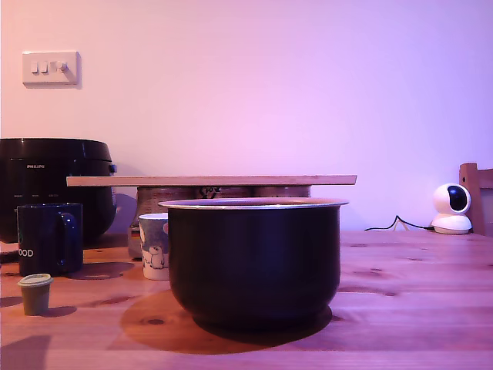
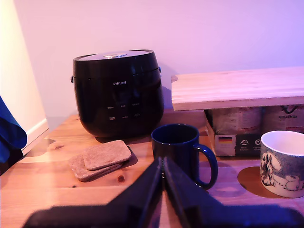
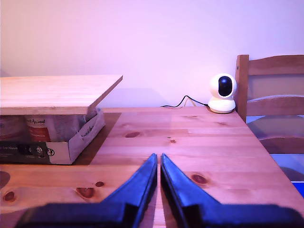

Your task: Pick up the rice cooker pot, and place it on the shelf behind you

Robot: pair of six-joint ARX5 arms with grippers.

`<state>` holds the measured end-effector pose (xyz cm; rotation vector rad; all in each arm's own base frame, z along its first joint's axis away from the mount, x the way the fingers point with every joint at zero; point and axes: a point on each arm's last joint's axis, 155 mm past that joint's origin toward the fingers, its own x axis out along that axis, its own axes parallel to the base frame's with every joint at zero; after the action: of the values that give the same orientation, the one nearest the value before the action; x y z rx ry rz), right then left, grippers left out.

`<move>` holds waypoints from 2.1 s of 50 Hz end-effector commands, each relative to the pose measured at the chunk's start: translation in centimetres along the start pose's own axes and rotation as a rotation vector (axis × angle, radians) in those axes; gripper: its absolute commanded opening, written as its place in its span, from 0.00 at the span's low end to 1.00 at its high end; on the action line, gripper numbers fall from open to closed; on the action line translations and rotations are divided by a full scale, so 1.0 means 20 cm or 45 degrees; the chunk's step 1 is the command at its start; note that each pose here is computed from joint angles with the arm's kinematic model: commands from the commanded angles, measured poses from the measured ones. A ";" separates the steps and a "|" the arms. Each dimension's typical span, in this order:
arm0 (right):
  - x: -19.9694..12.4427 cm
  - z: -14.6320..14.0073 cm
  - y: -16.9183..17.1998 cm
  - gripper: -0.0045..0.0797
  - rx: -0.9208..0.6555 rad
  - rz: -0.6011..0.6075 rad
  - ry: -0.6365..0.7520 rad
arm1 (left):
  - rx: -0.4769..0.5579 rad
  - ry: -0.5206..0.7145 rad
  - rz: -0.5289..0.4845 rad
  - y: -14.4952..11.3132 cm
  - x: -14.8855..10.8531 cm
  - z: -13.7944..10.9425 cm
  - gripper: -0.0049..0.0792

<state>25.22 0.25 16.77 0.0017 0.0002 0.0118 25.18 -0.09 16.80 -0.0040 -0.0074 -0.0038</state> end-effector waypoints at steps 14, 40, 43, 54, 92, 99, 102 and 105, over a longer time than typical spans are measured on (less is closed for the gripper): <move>-0.03 -0.21 0.13 0.04 0.061 0.173 0.221 | -0.083 0.288 0.053 0.10 -0.03 -0.32 0.04; -0.11 0.38 0.21 0.04 0.376 0.318 -0.147 | -0.339 -0.088 -0.289 -0.13 -0.06 0.21 0.04; -0.14 0.42 0.26 0.04 0.368 0.394 -0.132 | -0.345 -0.094 -0.361 -0.19 -0.09 0.27 0.04; -0.27 0.40 0.50 0.04 0.366 0.716 0.107 | -0.382 0.049 -0.646 -0.39 -0.18 0.34 0.04; -0.29 0.27 0.84 0.04 -0.140 1.279 0.472 | -0.250 0.415 -1.175 -0.80 -0.26 0.24 0.04; -0.30 0.21 0.93 0.04 -0.280 1.393 0.525 | -0.214 0.463 -1.237 -0.85 -0.27 0.18 0.04; -0.30 0.18 0.96 0.04 -0.350 1.427 0.541 | -0.199 0.480 -1.263 -0.87 -0.28 0.16 0.04; -0.29 0.16 0.99 0.04 -0.422 1.451 0.560 | -0.191 0.494 -1.283 -0.89 -0.28 0.15 0.04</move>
<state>18.99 19.61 19.90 -0.2733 0.4512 1.1400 19.42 -17.59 20.20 -0.1617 0.3758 -1.0015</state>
